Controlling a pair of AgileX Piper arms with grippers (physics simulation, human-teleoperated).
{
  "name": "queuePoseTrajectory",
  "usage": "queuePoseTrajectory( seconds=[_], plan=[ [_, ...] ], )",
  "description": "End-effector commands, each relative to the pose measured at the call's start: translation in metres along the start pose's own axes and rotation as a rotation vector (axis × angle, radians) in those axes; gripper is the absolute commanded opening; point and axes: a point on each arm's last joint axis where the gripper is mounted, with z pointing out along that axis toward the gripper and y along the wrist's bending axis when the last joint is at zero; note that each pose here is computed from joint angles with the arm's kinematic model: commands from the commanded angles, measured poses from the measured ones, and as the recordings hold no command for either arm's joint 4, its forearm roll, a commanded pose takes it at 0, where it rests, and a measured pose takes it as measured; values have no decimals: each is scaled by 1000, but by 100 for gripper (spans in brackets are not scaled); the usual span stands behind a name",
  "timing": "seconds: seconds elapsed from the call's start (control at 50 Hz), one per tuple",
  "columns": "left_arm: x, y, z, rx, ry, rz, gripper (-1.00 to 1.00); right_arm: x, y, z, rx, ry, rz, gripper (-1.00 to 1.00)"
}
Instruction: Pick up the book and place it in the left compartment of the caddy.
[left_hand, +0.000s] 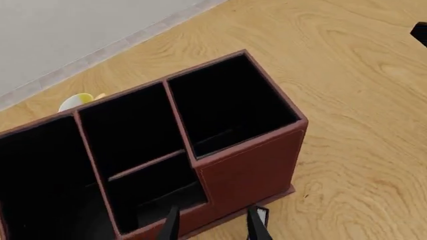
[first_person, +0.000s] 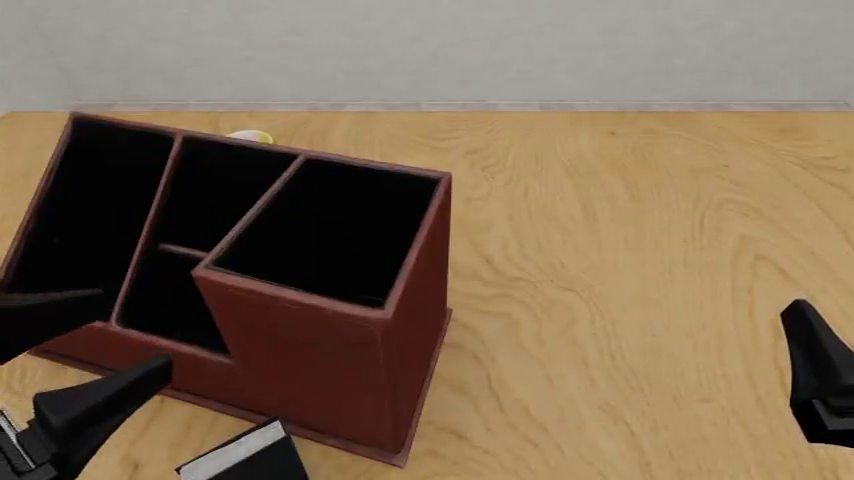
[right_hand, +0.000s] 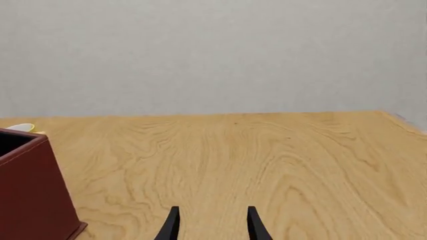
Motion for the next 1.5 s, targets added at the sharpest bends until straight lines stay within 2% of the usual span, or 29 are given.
queuePoseTrajectory(
  seconds=[0.02,0.38,0.7,0.9,1.5],
  plan=[
    [7,-5,8,53,60,-22,100,0,0,0,0,1,2,100],
    [18,-13,23,125,104,-5,100,0,0,1,-4,-3,2,100],
    [35,-24,51,181,163,27,100,0,0,0,2,-6,15,100],
    [40,-28,54,206,191,28,100,0,0,0,3,-6,18,100],
    [62,-32,64,218,266,51,100,-1,0,1,2,-3,18,100]
  ],
)
